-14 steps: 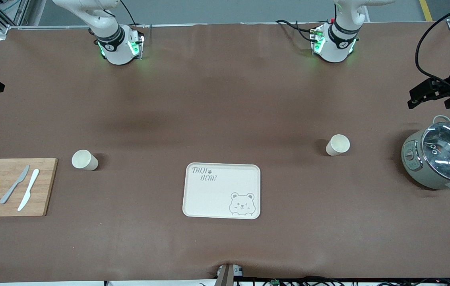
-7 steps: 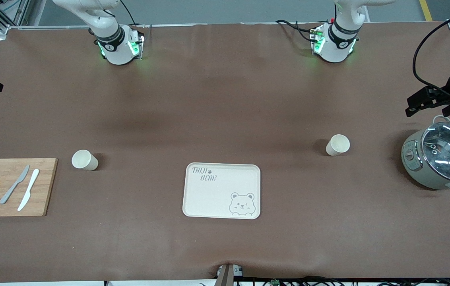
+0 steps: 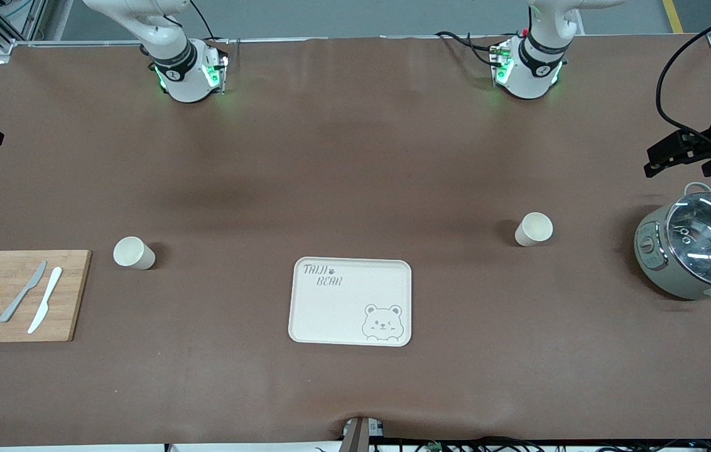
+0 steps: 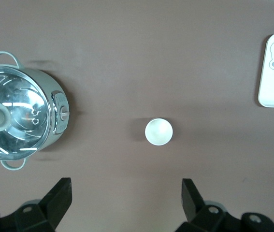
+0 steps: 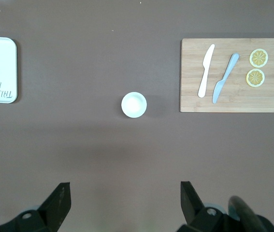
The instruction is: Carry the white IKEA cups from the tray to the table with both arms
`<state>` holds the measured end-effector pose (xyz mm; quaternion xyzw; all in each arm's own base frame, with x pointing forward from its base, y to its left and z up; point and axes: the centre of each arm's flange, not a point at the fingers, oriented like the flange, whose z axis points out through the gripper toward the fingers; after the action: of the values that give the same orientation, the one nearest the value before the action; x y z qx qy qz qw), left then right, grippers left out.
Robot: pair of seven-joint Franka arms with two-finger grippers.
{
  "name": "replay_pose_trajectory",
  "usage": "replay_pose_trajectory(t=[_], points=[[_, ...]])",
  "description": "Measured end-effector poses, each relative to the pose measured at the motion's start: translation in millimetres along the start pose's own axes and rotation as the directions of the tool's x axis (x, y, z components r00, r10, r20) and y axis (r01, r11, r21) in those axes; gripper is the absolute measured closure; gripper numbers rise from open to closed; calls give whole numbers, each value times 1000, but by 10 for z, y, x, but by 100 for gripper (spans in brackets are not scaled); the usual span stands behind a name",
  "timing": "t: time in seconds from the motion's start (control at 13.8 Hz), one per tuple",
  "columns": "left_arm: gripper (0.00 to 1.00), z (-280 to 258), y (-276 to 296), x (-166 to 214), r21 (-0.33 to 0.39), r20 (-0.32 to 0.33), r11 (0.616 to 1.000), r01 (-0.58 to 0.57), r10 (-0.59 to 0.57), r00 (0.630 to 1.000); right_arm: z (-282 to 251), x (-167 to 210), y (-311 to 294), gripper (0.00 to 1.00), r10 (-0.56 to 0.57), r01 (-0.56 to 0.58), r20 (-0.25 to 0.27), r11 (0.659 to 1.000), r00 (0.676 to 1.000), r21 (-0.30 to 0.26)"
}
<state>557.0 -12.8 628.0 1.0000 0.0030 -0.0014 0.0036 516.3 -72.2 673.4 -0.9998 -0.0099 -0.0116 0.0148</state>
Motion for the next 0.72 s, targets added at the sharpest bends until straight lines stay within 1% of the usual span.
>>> replay_pose_trajectory(t=[0.72], points=[[0, 47, 26, 16, 0, 11, 1000, -5, 5, 1000, -19, 0, -1, 0, 0, 0, -4, 1000, 1000, -1]])
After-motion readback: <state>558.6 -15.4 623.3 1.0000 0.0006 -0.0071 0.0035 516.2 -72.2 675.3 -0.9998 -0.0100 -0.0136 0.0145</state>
